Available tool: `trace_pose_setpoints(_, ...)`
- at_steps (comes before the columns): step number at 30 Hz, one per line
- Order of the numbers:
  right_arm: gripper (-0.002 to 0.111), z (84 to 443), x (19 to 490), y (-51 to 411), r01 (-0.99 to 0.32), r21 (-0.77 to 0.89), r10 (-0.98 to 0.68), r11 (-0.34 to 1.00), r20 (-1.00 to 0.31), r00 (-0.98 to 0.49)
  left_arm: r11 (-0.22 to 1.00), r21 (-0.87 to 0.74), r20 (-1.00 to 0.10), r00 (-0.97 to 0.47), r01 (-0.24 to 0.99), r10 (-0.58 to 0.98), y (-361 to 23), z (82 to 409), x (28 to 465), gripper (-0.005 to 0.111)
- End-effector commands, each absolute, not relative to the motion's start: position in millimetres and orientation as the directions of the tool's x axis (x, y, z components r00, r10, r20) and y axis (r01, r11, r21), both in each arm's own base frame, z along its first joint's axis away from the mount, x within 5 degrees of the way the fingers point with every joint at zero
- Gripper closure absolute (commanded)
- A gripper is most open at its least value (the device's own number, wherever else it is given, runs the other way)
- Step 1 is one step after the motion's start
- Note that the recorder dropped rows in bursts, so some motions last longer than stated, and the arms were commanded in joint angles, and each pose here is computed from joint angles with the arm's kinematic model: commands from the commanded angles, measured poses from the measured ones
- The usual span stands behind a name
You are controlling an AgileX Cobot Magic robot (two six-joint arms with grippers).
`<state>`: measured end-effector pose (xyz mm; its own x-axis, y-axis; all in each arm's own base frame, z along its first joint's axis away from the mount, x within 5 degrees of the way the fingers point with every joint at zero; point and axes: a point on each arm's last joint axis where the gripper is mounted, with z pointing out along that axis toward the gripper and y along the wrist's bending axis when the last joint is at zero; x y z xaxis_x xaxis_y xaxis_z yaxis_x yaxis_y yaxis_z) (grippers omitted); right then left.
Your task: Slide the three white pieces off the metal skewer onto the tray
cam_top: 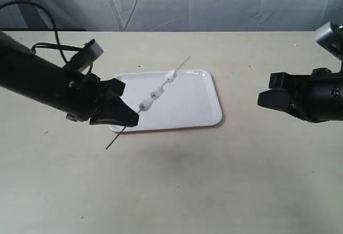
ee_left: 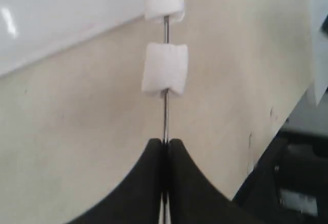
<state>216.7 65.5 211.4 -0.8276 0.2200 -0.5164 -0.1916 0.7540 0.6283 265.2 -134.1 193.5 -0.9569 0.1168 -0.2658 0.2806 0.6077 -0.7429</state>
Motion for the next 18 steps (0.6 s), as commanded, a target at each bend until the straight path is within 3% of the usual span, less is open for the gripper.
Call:
trace_pose_setpoints(1, 0.109, 203.8, 235.8, 76.8, -0.262, 0.739, 0.286, 0.62, -0.524, -0.802, 0.569, -0.751, -0.47, -0.876, 0.334, -0.106, -122.8, 215.8, 258.5, 0.107)
trace_pose_setpoints(4, 0.109, 193.3, 251.7, 82.9, -0.297, 0.766, 0.243, 0.57, -0.502, -0.83, 0.605, -0.764, -0.449, -0.858, 0.224, -0.249, -115.7, 203.0, 261.1, 0.107)
trace_pose_setpoints(11, 0.109, 182.0, 291.7, 104.6, -0.347, 0.843, 0.186, 0.412, -0.45, -0.873, 0.622, -0.759, -0.371, -0.913, 0.192, -0.171, -119.0, 155.4, 263.9, 0.107)
trace_pose_setpoints(18, 0.109, 164.7, 324.1, 142.2, -0.337, 0.873, 0.118, 0.353, -0.399, -0.909, 0.534, -0.809, -0.353, -0.93, 0.248, -0.104, -129.0, 143.2, 270.4, 0.107)
